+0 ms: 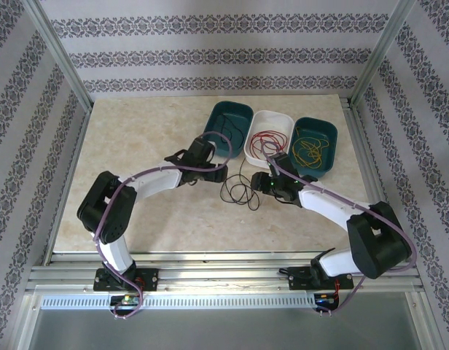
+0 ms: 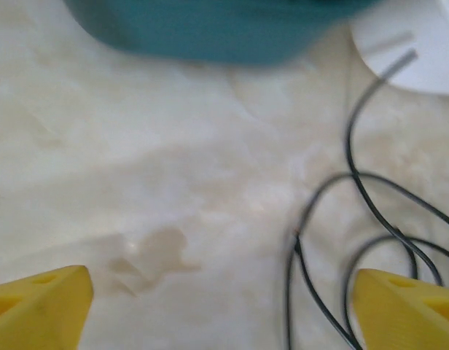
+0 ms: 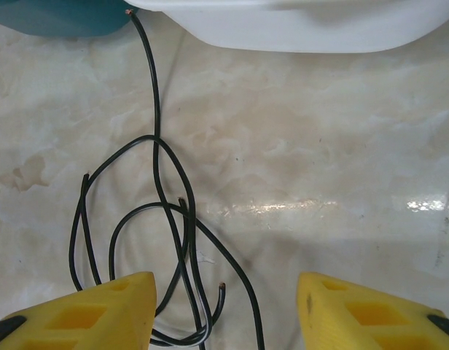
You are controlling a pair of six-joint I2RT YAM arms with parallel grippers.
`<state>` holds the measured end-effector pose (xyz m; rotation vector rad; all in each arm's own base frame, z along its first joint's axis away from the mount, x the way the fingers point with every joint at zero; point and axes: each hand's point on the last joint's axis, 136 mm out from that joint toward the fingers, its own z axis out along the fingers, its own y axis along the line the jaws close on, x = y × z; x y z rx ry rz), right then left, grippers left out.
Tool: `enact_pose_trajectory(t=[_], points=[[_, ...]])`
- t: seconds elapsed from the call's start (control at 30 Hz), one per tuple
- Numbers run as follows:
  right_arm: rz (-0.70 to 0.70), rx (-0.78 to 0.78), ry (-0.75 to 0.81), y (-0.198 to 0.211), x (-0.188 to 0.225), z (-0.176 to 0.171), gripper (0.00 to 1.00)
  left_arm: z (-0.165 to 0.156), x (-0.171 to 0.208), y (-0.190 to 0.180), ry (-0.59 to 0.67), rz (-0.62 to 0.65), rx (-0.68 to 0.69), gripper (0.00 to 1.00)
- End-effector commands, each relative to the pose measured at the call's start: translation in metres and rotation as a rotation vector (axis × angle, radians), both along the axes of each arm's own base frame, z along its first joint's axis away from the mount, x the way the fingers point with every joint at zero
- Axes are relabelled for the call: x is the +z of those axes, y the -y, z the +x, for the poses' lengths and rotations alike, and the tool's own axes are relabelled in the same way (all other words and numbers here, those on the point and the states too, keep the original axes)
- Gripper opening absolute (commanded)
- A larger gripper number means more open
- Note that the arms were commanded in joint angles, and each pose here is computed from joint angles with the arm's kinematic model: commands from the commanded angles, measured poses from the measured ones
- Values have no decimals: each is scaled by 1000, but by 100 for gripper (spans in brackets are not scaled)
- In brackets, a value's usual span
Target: Untangle the cables
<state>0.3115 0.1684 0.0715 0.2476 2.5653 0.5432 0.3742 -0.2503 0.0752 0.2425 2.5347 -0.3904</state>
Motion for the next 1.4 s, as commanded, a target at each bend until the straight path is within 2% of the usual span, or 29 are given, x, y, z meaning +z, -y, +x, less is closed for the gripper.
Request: enact_pose_trajectory(t=[0.0,0.17,0.4,0.7,1.03,1.37], points=[[14,27,18,-11,7,6,55,-27,-1,21,-70,-55,-52,84],[11,27,12,-12,5,6,55,-45,-19,34,-125,-46,-103,66],[14,21,16,-12,5,6,55,-43,-36,27,-146,51,-120,43],[12,19,7,-11,2,6,56,-40,-47,25,-204,153,-155,36],[16,23,4,-13,2,8,56,-39,-58,28,-249,177,-175,31],[17,15,8,-10,2,7,56,-44,-70,20,-318,259,-175,21]])
